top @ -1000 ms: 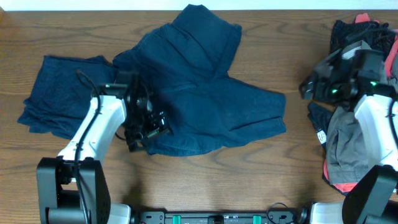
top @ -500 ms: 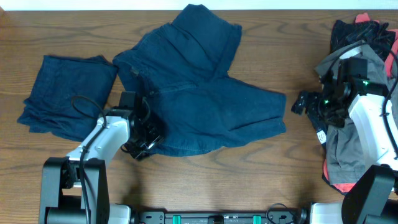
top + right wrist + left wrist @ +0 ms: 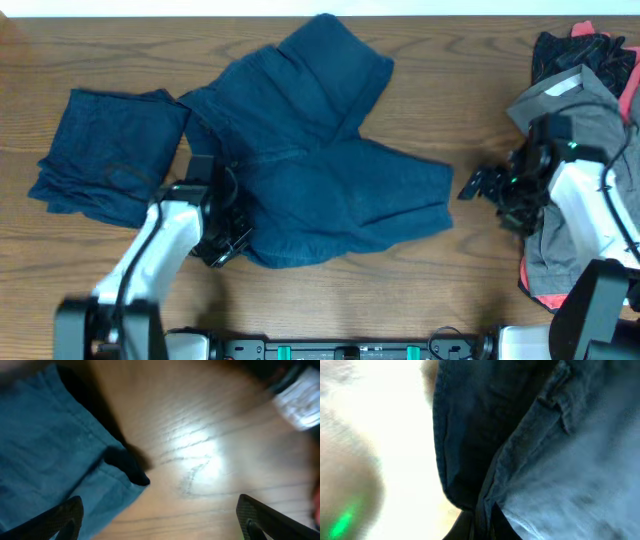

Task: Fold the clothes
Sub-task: 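Grasp the right pant leg hem with the right gripper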

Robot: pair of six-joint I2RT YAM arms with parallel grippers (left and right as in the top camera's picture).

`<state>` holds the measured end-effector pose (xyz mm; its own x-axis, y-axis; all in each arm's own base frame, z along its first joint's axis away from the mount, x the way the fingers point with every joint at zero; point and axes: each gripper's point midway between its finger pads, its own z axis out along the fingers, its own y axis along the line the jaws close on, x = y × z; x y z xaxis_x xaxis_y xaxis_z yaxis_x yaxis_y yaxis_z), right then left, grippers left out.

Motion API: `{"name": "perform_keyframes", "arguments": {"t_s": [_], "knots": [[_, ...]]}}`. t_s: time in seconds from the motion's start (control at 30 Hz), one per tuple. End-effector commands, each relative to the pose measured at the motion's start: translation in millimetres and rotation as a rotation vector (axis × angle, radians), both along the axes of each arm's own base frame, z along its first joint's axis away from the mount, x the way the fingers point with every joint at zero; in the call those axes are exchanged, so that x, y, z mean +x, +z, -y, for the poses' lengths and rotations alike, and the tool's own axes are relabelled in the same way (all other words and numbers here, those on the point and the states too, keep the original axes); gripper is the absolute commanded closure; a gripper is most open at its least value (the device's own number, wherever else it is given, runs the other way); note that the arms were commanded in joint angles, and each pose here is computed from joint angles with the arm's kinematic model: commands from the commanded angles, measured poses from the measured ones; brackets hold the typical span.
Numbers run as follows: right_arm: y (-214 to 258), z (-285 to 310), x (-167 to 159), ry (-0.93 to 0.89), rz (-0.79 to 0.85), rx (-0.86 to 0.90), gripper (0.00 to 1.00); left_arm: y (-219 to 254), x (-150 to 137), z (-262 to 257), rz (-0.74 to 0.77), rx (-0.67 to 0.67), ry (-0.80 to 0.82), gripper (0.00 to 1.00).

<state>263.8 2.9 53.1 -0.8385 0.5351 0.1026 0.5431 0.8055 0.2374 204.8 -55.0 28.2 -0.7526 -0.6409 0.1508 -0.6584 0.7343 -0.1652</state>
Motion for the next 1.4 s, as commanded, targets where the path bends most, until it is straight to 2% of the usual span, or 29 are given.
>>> {"name": "perform_keyframes", "arguments": {"t_s": [0.0, 0.13, 0.27, 0.43, 0.63, 0.8, 0.9, 1.23, 1.37], "knots": [[-11, -21, -7, -0.013, -0.006, 0.091, 0.07, 16, -5, -6, 0.051, 0.029, -0.005, 0.94], [-24, -46, -14, 0.000, 0.007, 0.202, 0.11, 30, -8, -7, 0.106, 0.032, -0.023, 0.94], [-34, -58, -29, -0.028, -0.050, 0.218, 0.09, 34, -9, -7, 0.121, 0.031, -0.022, 0.94], [-26, -87, -45, -0.001, -0.115, 0.324, 0.07, 33, -13, -8, 0.108, 0.033, -0.045, 0.94], [-32, -83, -47, -0.099, -0.167, 0.263, 0.07, 33, -14, -8, 0.105, 0.033, -0.048, 0.94], [-32, -84, -43, -0.173, -0.180, 0.256, 0.16, 33, -14, -8, 0.106, 0.034, -0.056, 0.94], [-35, -82, -42, -0.210, -0.187, 0.226, 0.16, 33, -14, -8, 0.106, 0.034, -0.060, 0.94], [-44, -79, -37, -0.238, -0.164, 0.109, 0.20, 33, -14, -8, 0.107, 0.034, -0.063, 0.94], [-45, -78, -36, -0.249, -0.163, 0.098, 0.34, 33, -14, -8, 0.107, 0.034, -0.063, 0.93]]}}
